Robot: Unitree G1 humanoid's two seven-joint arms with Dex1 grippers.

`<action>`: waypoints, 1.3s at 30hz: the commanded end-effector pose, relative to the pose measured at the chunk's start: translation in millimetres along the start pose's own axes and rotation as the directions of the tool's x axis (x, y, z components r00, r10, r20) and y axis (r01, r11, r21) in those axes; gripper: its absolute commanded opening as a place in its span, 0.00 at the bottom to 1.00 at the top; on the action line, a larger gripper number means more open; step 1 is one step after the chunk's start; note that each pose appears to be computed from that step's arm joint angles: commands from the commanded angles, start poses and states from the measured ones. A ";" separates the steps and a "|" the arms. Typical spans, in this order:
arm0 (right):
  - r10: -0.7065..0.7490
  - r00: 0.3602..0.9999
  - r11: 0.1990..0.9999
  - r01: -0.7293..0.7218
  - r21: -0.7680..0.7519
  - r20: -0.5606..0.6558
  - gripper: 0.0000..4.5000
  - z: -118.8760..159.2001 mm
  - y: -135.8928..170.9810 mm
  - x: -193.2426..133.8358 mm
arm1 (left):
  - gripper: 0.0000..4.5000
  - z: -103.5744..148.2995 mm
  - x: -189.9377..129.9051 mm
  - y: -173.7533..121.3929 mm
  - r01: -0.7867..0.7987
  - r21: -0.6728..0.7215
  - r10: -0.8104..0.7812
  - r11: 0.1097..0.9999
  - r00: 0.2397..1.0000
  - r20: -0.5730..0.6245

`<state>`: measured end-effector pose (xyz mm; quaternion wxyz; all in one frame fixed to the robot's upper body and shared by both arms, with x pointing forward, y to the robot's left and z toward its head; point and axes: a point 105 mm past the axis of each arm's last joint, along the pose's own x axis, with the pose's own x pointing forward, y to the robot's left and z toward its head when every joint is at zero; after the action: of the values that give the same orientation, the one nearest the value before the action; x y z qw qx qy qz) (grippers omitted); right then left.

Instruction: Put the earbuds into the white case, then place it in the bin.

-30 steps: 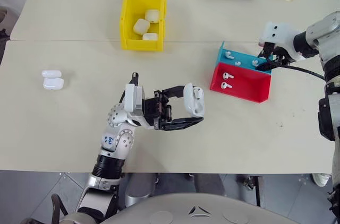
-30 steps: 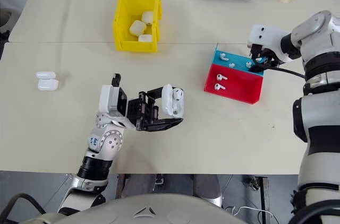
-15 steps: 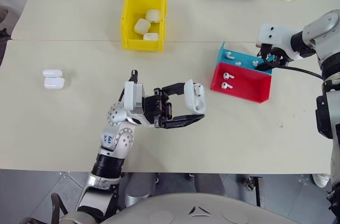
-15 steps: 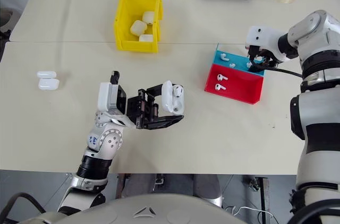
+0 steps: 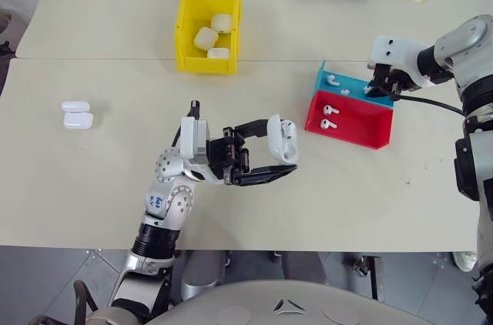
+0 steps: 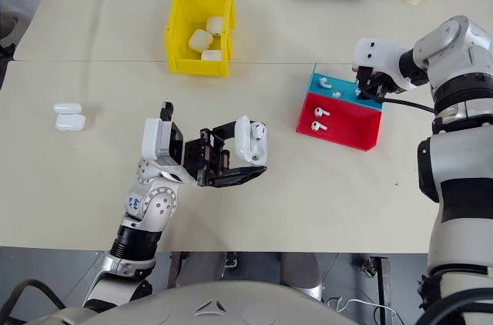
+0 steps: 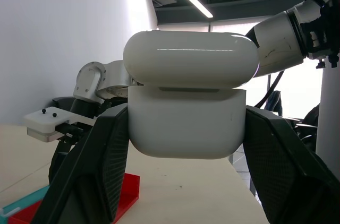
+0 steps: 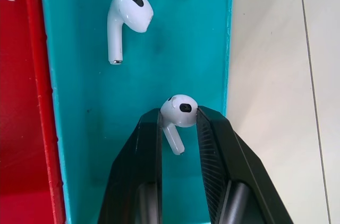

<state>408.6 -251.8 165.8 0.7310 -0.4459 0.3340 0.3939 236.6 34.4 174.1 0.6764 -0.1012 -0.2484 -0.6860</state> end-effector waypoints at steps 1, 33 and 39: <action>-0.043 0.993 0.999 0.042 0.011 0.108 0.17 12.4 -8.3 -12.7 | 0.64 12.4 7.4 -2.6 0.034 0.054 -0.035 0.998 0.999 0.018; -0.111 -0.041 0.843 -0.533 0.072 0.993 0.17 144.6 160.8 -129.0 | 0.64 20.2 1.4 46.7 0.014 0.074 -0.016 0.997 1.000 0.017; -0.103 -0.009 0.821 -0.565 0.080 0.995 0.17 151.6 173.5 -114.0 | 0.64 19.8 5.7 45.2 0.027 0.067 -0.030 0.997 0.999 0.030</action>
<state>231.4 -99.5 247.0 0.7564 0.2241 -0.0940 0.6073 279.7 43.4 193.2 0.6785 -0.0907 -0.2639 -0.6795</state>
